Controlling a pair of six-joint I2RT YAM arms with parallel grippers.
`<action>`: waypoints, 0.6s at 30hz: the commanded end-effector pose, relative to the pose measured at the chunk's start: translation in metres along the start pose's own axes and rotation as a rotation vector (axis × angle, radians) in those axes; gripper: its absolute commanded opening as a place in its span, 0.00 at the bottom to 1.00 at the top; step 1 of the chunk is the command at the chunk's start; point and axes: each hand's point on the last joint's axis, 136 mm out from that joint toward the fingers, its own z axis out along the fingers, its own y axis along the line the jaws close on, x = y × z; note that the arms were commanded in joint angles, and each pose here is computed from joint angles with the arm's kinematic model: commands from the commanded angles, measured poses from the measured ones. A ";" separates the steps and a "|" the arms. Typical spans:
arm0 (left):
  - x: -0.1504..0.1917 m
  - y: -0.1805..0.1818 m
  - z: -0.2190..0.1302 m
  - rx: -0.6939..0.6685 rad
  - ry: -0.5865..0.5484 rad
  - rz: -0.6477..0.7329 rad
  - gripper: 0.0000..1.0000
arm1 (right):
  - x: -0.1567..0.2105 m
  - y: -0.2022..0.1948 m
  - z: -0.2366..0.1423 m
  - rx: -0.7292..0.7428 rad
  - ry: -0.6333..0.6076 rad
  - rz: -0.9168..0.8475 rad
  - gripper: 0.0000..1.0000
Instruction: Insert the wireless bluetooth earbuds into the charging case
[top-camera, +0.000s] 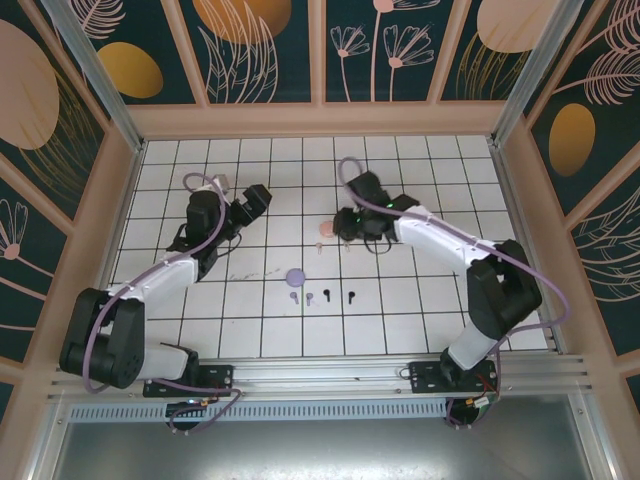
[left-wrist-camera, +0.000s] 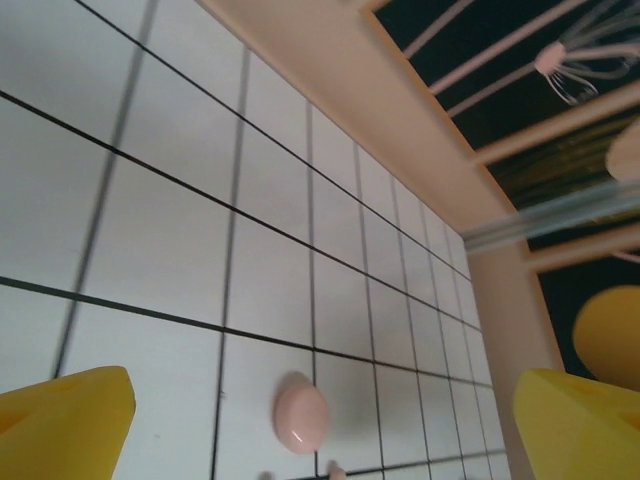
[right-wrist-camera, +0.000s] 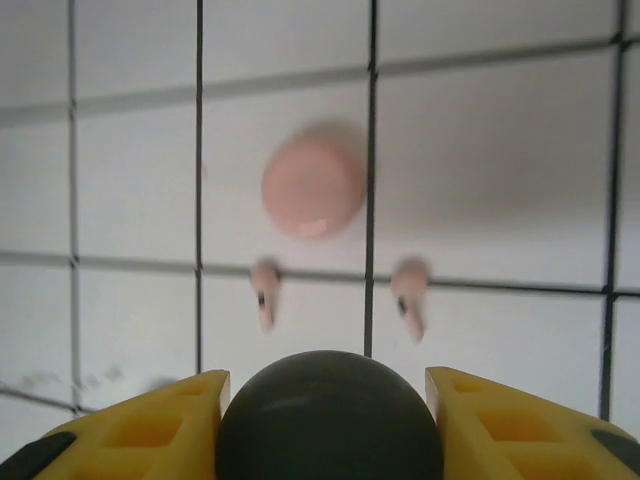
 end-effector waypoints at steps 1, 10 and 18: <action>0.014 -0.030 0.006 0.161 0.011 0.067 0.98 | -0.040 0.026 -0.015 -0.169 -0.069 0.202 0.44; 0.070 -0.054 0.032 0.294 0.076 0.149 0.94 | -0.081 0.042 -0.014 -0.324 -0.105 0.556 0.43; 0.097 -0.075 0.054 0.369 0.090 0.187 0.80 | -0.080 0.054 -0.019 -0.326 -0.120 0.627 0.43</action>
